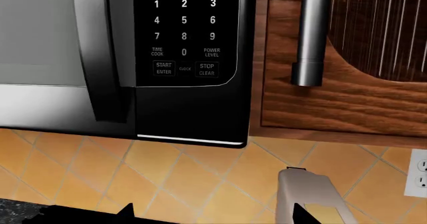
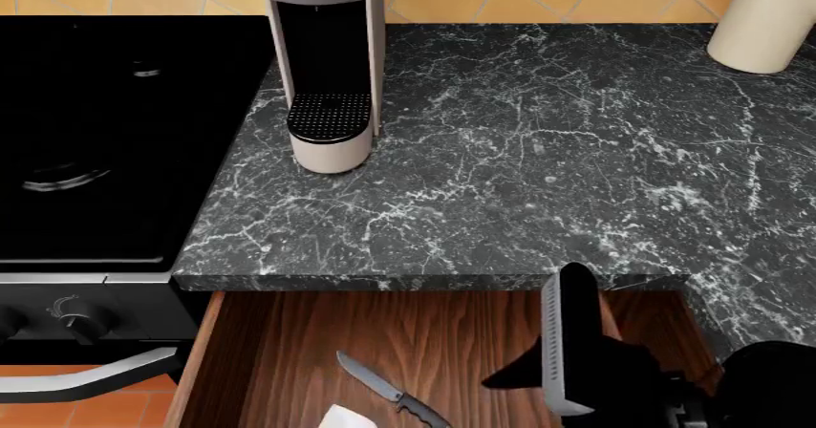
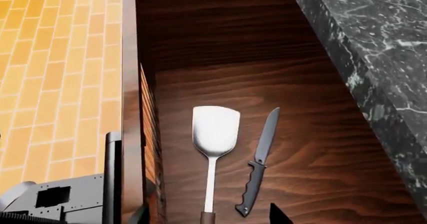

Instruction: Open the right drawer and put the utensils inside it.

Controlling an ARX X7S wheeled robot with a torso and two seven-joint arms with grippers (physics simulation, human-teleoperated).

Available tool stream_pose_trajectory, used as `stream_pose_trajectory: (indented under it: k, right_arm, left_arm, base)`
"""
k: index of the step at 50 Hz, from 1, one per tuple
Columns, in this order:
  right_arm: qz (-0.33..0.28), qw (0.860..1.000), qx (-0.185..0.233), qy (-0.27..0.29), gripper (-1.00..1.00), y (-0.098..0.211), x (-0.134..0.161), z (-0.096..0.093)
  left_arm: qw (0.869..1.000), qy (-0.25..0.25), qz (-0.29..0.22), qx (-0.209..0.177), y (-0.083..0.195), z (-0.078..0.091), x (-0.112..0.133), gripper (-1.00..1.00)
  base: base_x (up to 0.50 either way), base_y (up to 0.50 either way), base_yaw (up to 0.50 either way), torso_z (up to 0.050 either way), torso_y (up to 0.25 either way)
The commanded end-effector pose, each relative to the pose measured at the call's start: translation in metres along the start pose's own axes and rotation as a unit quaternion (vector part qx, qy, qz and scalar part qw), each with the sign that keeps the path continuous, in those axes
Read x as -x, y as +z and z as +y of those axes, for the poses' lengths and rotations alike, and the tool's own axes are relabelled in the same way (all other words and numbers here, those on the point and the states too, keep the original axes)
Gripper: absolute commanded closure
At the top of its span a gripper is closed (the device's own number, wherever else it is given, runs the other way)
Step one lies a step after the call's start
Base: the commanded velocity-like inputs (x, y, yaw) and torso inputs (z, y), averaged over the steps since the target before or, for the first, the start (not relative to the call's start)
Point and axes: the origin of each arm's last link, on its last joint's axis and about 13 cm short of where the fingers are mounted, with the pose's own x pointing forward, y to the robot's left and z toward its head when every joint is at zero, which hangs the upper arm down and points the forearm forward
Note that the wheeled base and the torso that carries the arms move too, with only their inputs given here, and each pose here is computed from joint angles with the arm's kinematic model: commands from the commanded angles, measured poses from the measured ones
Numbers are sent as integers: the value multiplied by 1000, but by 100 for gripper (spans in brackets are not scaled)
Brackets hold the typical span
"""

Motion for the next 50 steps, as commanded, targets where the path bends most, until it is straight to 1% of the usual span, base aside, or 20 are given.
stream_pose_trajectory:
  k: [1, 13, 15, 16, 19, 28, 33, 34, 37, 38, 39, 40, 41, 42, 43, 44, 46, 48, 49, 50]
  right_arm:
    - [2, 1000, 5, -1, -100, 0, 0, 1]
    - [-6, 1000, 14, -1, -100, 3, 2, 3]
    - [-30, 999, 23, -19, -100, 8, 4, 1]
    - [-61, 997, 25, -27, -100, 15, 8, 0]
    - [-87, 995, 31, -34, -100, 23, 14, 2]
    - [-126, 989, 64, -48, -100, 43, 24, 6]
    - [-164, 980, 81, -83, -100, 56, 34, 4]
    - [-177, 975, 87, -97, -100, 61, 37, 4]
    - [-227, 959, 80, -150, -100, 74, 47, -3]
    - [-237, 955, 77, -159, -100, 76, 49, -4]
    - [-269, 941, 72, -191, -100, 83, 54, -8]
    - [-284, 935, 69, -201, -100, 86, 57, -9]
    - [-304, 926, 61, -217, -100, 90, 61, -11]
    - [-321, 916, 65, -233, -100, 94, 66, -12]
    - [-334, 909, 61, -243, -100, 97, 69, -12]
    - [-355, 895, 53, -263, -100, 102, 74, -14]
    - [-362, 882, 56, -298, -100, 106, 77, -17]
    - [-384, 851, 42, -355, -100, 110, 84, -22]
    - [-388, 830, 35, -400, -100, 113, 88, -26]
    - [-389, 817, 30, -425, -100, 114, 91, -28]
  left_arm:
    - [1000, 0, 1, 0, 0, 0, 0, -100]
    - [1000, 0, 1, 0, 0, -1, 0, -100]
    - [1000, -1, 0, 0, 0, -1, 0, -100]
    - [1000, -1, 1, 0, 0, -1, 0, -100]
    - [1000, -1, 1, 1, 0, 0, 0, -100]
    - [1000, 0, 0, 1, 0, 0, 0, -100]
    - [1000, 0, 0, 2, 0, 0, 0, -100]
    - [1000, 0, -1, 2, 1, 0, 1, -100]
    - [1000, 1, -1, 3, 1, 0, 1, -100]
    - [1000, 1, -1, 3, 1, 0, 1, -100]
    - [1000, 1, -2, 3, 1, 1, 1, -100]
    - [1000, 1, -1, 3, 1, 1, 1, -100]
    - [1000, 1, -1, 4, 2, 1, 1, -100]
    - [1000, 1, -1, 3, 2, 1, 1, -100]
    - [1000, 1, -2, 4, 2, 1, 1, -100]
    - [1000, 1, -3, 5, 2, 1, 1, -100]
    - [1000, 1, -5, 5, 3, 1, 1, -100]
    - [1000, 1, -8, 5, 3, 1, 1, -100]
    - [1000, 2, -9, 6, 3, 1, 1, -100]
    - [1000, 2, -9, 6, 3, 1, 1, -100]
  base:
    - [0, 0, 0, 0, 0]
    - [0, 0, 0, 0, 0]
    - [0, 0, 0, 0, 0]
    - [0, 0, 0, 0, 0]
    - [0, 0, 0, 0, 0]
    - [0, 0, 0, 0, 0]
    - [0, 0, 0, 0, 0]
    - [0, 0, 0, 0, 0]
    - [0, 0, 0, 0, 0]
    - [0, 0, 0, 0, 0]
    - [0, 0, 0, 0, 0]
    - [0, 0, 0, 0, 0]
    - [0, 0, 0, 0, 0]
    - [0, 0, 0, 0, 0]
    - [0, 0, 0, 0, 0]
    - [0, 0, 0, 0, 0]
    - [0, 0, 0, 0, 0]
    - [0, 0, 0, 0, 0]
    - [0, 0, 0, 0, 0]
    - [0, 0, 0, 0, 0]
